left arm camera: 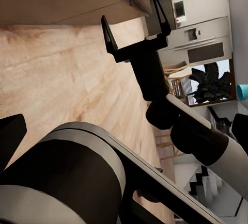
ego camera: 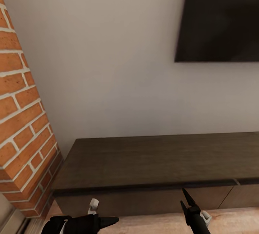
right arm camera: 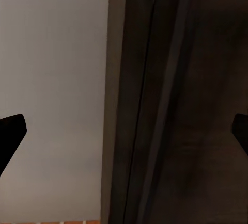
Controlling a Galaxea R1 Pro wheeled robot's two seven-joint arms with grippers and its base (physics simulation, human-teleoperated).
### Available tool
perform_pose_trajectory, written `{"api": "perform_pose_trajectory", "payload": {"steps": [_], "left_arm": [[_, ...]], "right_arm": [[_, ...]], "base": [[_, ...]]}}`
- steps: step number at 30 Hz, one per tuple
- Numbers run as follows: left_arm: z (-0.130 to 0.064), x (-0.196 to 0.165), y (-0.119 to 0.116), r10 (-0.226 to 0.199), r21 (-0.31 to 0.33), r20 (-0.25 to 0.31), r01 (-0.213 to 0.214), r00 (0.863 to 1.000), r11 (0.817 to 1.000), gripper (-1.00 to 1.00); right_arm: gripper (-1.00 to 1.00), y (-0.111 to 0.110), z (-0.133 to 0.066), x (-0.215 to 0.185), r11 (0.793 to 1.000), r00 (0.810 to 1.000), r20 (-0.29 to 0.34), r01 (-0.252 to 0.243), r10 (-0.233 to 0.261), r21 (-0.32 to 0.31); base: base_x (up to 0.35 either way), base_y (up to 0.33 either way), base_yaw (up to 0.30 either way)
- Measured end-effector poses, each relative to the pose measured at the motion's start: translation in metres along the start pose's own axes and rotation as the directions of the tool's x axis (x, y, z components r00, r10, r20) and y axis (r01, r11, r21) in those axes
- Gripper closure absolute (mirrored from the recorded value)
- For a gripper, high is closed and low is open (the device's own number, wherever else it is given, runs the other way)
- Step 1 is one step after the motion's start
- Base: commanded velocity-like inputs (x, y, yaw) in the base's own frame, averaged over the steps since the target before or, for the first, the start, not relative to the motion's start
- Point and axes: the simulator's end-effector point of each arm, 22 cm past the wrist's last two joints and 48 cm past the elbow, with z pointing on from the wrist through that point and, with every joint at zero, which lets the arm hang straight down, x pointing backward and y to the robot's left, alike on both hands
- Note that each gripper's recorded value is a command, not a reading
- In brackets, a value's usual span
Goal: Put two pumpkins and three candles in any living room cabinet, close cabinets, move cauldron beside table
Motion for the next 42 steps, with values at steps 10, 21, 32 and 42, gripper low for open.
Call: {"api": "perform_pose_trajectory", "payload": {"steps": [10, 21, 32, 42], "left_arm": [[0.000, 0.000, -0.001, 0.001, 0.003, 0.000, -0.001, 1.000, 1.000, -1.00], [-0.001, -0.001, -0.001, 0.000, 0.005, 0.003, 0.000, 1.000, 1.000, -1.00], [0.000, 0.002, 0.004, -0.016, 0.006, 0.000, 0.016, 1.000, 1.000, -1.00], [0.001, 0.005, 0.010, -0.036, 0.004, -0.004, 0.037, 0.999, 0.999, -1.00]], "right_arm": [[-1.00, 0.000, 0.000, 0.000, 1.000, 1.000, 0.000, 0.000, 0.000, 0.001], [-1.00, -0.001, 0.000, 0.000, 1.000, 1.000, 0.000, 0.000, 0.000, 0.003], [-1.00, -0.009, -0.001, 0.001, 1.000, 1.000, -0.001, -0.003, 0.003, 0.021], [-1.00, -0.019, -0.003, 0.002, 0.999, 1.000, -0.003, -0.005, 0.005, 0.042]], "base": [[0.100, 0.000, 0.000], [0.019, 0.000, 0.000], [0.000, 0.000, 0.000], [0.000, 0.000, 0.000]]}}
